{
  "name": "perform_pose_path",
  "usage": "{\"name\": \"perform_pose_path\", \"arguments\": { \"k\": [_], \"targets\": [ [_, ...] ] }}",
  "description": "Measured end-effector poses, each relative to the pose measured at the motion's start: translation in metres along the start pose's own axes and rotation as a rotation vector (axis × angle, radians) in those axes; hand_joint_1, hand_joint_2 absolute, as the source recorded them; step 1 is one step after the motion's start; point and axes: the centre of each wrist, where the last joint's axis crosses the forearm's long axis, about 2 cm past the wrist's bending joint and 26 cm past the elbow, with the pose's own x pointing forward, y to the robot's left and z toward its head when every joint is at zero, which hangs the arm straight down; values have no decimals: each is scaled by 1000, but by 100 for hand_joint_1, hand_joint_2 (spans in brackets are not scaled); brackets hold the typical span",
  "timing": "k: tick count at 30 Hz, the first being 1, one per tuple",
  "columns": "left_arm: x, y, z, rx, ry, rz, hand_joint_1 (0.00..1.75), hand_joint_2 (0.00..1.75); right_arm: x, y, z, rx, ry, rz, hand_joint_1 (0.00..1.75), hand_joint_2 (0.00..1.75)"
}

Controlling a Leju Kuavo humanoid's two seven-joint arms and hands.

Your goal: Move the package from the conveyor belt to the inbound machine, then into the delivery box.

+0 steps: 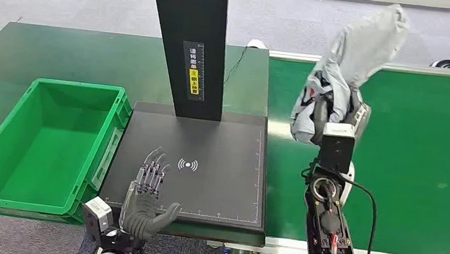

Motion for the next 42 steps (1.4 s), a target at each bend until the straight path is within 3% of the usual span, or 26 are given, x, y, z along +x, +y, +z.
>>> {"name": "perform_pose_path", "arguments": {
  "k": [6,14,20,28,29,32,33,42],
  "targets": [
    [0,-3,-2,-13,-4,5,0,175,8,38,-11,220,42,-192,175,175],
    [2,0,-2,17,-17,-27,0,175,12,86,27,520,192,-418,175,175],
    [22,16,3,134,-81,-133,0,175,11,100,61,718,360,-596,175,175],
    [50,31,9,209,-155,-236,0,175,15,111,87,847,446,-636,175,175],
    [52,32,9,212,-160,-242,0,175,16,112,88,852,448,-626,147,175],
    [56,32,11,220,-168,-253,0,175,18,114,91,842,439,-562,16,175],
    [57,32,11,222,-169,-255,0,175,18,115,91,832,432,-532,0,175],
    [58,32,13,220,-170,-246,0,175,5,100,87,632,464,-419,0,175]
  ]
}}
